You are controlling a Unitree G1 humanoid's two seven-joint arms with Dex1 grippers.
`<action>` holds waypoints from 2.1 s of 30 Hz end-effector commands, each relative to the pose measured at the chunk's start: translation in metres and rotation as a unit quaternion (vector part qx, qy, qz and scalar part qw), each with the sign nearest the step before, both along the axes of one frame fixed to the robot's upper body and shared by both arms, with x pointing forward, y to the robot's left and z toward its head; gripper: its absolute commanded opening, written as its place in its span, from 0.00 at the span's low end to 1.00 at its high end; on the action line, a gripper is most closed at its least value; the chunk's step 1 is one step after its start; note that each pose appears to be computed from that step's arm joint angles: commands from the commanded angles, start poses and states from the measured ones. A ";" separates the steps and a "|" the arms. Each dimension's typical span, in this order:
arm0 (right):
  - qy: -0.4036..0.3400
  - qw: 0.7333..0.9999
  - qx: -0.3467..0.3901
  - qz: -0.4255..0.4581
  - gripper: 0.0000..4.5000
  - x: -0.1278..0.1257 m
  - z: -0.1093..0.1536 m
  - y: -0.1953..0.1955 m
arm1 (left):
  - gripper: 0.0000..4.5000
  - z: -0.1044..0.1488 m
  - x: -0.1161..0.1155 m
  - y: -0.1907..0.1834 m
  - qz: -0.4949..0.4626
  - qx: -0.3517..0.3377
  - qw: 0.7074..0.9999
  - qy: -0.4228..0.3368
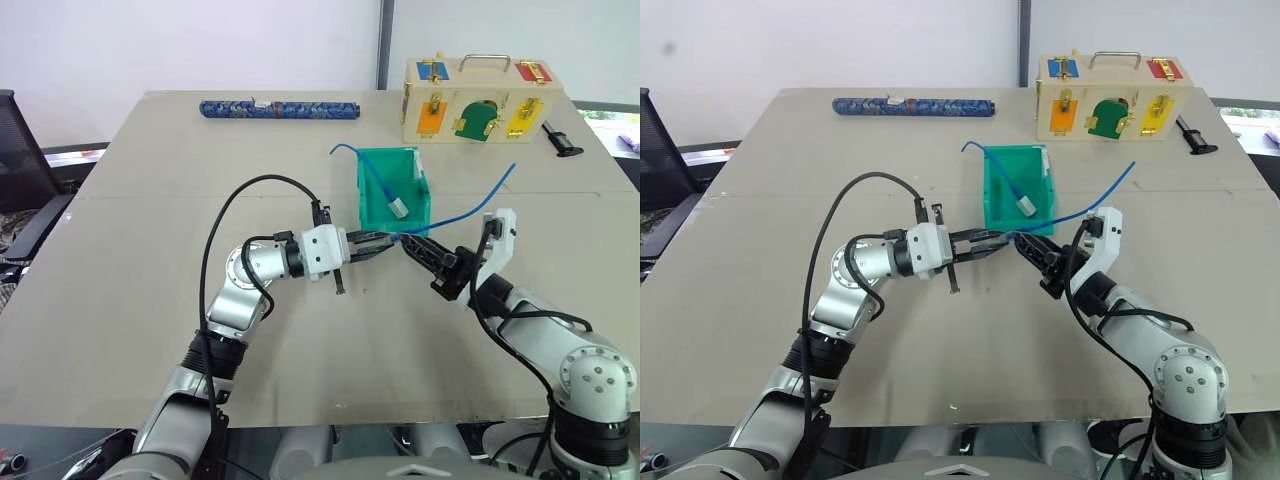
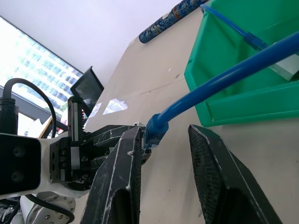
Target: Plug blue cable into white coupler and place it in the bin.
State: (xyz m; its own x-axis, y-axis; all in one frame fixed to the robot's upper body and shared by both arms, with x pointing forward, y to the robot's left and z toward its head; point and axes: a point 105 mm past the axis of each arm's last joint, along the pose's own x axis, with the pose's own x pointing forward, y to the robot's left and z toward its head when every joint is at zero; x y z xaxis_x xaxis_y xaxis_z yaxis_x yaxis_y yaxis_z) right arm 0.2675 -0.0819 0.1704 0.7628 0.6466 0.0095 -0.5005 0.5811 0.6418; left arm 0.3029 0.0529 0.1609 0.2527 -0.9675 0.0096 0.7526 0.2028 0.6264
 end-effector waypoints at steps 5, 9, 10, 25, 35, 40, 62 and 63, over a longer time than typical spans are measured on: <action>-0.026 0.999 0.016 0.011 0.32 -0.002 0.015 0.004 | 0.00 0.009 -0.007 -0.004 -0.020 -0.001 1.000 -0.022; -0.026 1.000 0.014 0.010 0.26 -0.002 0.014 0.004 | 0.00 0.008 -0.008 -0.004 -0.024 0.000 1.000 -0.019; -0.025 1.000 0.013 0.010 0.22 -0.002 0.014 0.004 | 0.00 0.007 -0.008 -0.004 -0.025 0.000 1.000 -0.018; -0.024 0.999 0.010 0.027 0.00 -0.005 0.012 0.008 | 0.25 0.005 -0.008 0.006 -0.016 -0.026 0.997 0.069; -0.024 0.999 0.008 0.024 0.00 0.005 0.008 -0.006 | 0.97 0.005 0.017 0.094 0.249 -0.122 0.950 0.140; -0.026 0.999 0.003 0.029 0.00 0.011 0.006 -0.009 | 0.97 -0.004 0.013 0.138 0.411 -0.161 0.888 0.130; -0.026 0.998 -0.033 0.048 0.00 0.002 0.008 -0.014 | 0.97 -0.062 0.026 0.117 0.521 -0.172 0.808 0.213; -0.026 0.998 -0.034 0.048 0.00 0.002 0.008 -0.015 | 0.97 -0.062 0.028 0.117 0.522 -0.175 0.807 0.213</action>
State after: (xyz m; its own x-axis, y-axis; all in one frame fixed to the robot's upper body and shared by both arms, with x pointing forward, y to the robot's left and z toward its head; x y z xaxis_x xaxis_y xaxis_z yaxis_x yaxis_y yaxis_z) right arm 0.2741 -0.0961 0.1652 0.7025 0.7105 -0.0399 -0.5541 0.5813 0.5959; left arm 0.3273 0.1708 0.0874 0.9753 -0.1870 -0.1179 0.1995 0.9742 0.1054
